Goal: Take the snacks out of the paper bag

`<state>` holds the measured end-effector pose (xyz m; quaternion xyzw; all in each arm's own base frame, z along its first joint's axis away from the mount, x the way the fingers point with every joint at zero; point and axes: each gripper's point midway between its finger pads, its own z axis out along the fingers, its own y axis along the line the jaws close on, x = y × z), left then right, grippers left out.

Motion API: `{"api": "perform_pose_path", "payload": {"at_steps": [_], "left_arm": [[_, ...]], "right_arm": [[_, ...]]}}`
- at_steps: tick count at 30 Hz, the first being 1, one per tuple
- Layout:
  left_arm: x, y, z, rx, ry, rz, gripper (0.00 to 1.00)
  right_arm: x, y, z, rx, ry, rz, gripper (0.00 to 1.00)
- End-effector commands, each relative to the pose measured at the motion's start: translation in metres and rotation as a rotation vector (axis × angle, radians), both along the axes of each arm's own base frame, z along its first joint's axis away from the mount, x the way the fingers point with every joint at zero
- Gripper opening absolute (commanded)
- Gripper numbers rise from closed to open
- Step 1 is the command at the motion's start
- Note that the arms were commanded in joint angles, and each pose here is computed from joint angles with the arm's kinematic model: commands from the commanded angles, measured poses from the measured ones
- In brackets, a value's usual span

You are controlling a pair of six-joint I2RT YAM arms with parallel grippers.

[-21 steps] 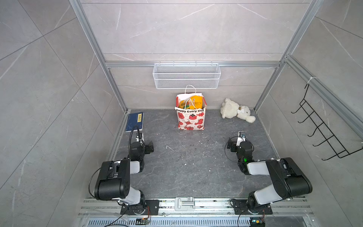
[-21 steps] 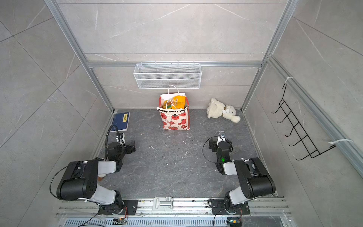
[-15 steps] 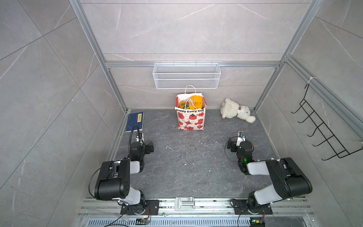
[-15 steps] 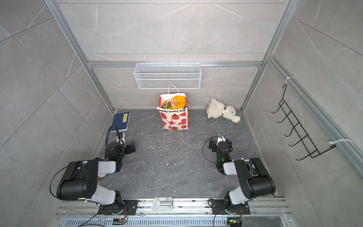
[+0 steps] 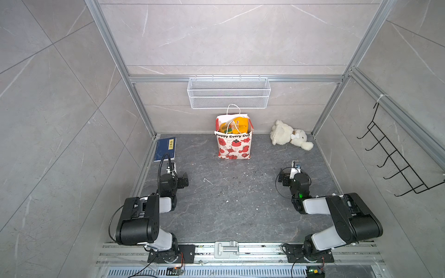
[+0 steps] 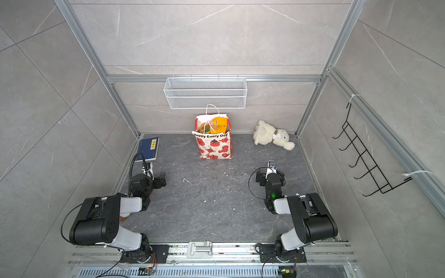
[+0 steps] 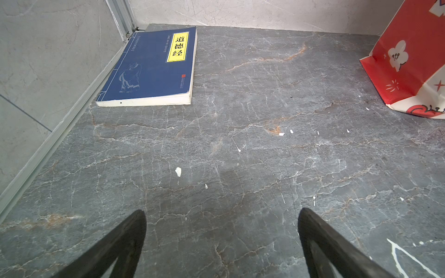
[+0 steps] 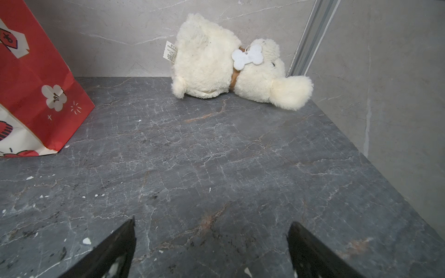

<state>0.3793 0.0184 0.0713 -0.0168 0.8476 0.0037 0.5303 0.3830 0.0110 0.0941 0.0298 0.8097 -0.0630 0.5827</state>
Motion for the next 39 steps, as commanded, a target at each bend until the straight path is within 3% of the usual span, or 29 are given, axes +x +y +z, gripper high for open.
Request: {"api": "perform_pose_path", "payload": {"at_steps": [1,12,15,19,20,22,26,28,29,34,39], "left_arm": [[0.007,0.003,0.013,-0.007,-0.048,0.01,1.0],[0.007,0.002,0.018,-0.001,-0.07,0.001,1.0],[-0.005,-0.014,0.049,0.041,-0.097,-0.047,1.0],[-0.02,-0.026,0.137,-0.088,-0.207,-0.05,0.97],[-0.017,-0.024,0.154,-0.112,-0.221,-0.033,0.93],[0.0,-0.02,0.17,-0.158,-0.166,0.009,0.53],[0.056,-0.041,0.184,-0.263,-0.049,-0.082,0.3],[0.088,-0.048,0.181,-0.362,0.002,-0.093,0.08],[0.1,-0.054,0.178,-0.394,0.024,-0.125,0.02],[0.159,-0.07,0.145,-0.462,0.175,-0.176,0.0],[0.195,-0.085,0.122,-0.483,0.222,-0.213,0.0]], "right_arm": [[0.003,0.0,0.001,0.002,0.007,0.003,0.99],[0.003,0.0,0.01,-0.011,-0.028,0.01,0.97],[-0.004,0.027,0.045,-0.075,0.004,0.116,0.88],[-0.011,0.041,0.112,0.108,-0.094,0.143,0.87],[-0.005,0.048,0.119,0.143,-0.086,0.171,0.85],[0.017,0.057,0.121,0.218,0.008,0.157,0.78],[0.066,0.09,0.113,0.34,0.133,0.219,0.5],[0.089,0.092,0.109,0.404,0.151,0.17,0.35],[0.098,0.095,0.108,0.422,0.16,0.17,0.31],[0.151,0.123,0.095,0.486,0.26,0.224,0.26],[0.191,0.147,0.074,0.557,0.309,0.266,0.25]]}}
